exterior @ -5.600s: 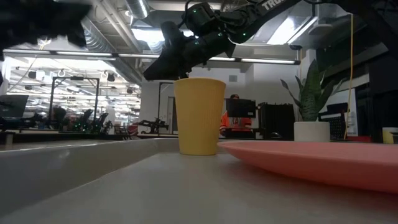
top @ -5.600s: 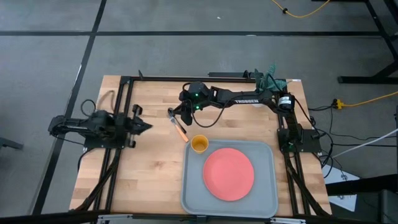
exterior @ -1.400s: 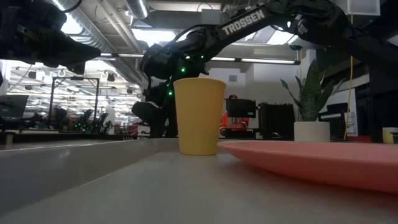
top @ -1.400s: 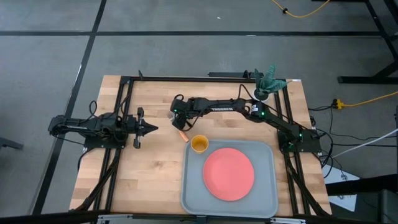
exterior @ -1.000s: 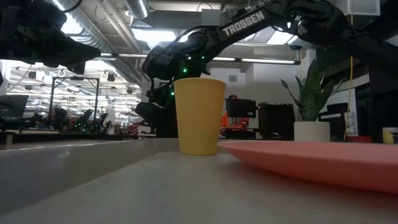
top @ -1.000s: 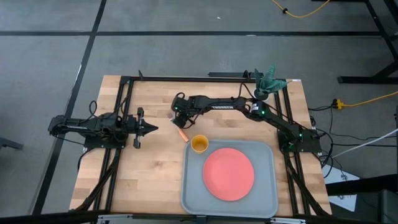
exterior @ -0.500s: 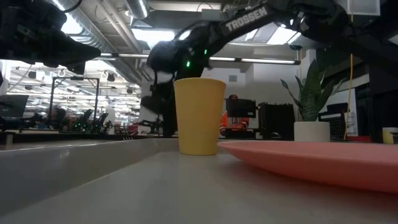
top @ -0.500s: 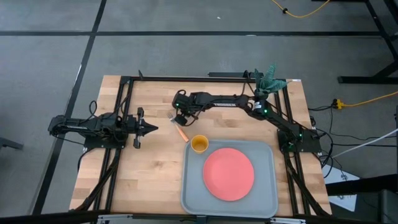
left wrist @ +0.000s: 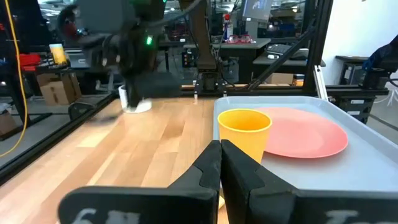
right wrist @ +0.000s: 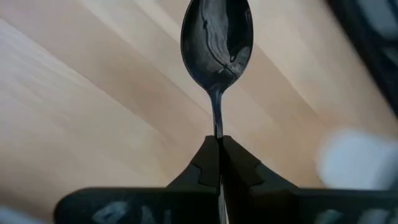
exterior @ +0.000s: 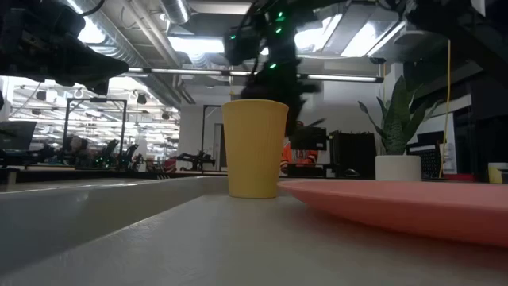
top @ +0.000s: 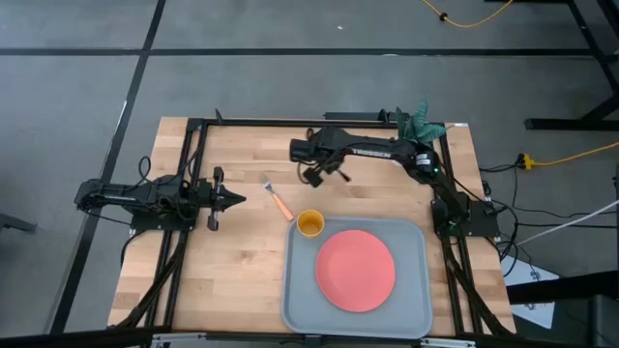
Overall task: Pick and place plate/cup/fork/spoon on tray
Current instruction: Put the black spoon on the light blue serving tray to the right of the pink plate
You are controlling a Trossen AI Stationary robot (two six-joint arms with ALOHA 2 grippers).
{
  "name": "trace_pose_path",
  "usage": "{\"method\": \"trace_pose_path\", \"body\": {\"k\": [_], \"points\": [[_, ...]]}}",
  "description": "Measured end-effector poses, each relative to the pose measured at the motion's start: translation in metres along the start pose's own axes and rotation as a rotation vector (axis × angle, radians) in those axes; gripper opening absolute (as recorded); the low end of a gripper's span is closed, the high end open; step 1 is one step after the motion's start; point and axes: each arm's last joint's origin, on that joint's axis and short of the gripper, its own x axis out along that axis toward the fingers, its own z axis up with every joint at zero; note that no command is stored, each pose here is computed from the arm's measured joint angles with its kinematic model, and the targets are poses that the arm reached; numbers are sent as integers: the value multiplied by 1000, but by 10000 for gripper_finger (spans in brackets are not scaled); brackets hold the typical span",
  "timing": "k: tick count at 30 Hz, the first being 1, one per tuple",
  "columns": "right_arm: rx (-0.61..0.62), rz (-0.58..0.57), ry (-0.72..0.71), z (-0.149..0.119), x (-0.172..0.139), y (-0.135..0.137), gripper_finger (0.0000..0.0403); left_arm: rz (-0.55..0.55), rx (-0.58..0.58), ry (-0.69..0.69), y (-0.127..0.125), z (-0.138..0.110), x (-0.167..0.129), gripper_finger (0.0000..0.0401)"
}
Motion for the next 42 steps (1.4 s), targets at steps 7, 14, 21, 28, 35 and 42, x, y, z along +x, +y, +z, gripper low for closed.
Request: {"method": "trace_pose_path", "body": {"k": [7, 14, 21, 28, 35, 42], "points": [[111, -16, -2, -59, -54, 9, 2, 0, 0, 0, 0, 0, 0, 0], [365, -66, 14, -147, -64, 0, 2, 0, 0, 0, 0, 0, 0, 0], [579, 9, 91, -229, -36, 13, 2, 0, 0, 0, 0, 0, 0, 0], [724, -37, 104, -284, -17, 23, 2, 1, 0, 0, 0, 0, 0, 0], [845, -56, 120, -335, -20, 28, 2, 0, 0, 0, 0, 0, 0, 0], [822, -73, 191, -357, -13, 29, 2, 0, 0, 0, 0, 0, 0, 0]]}}
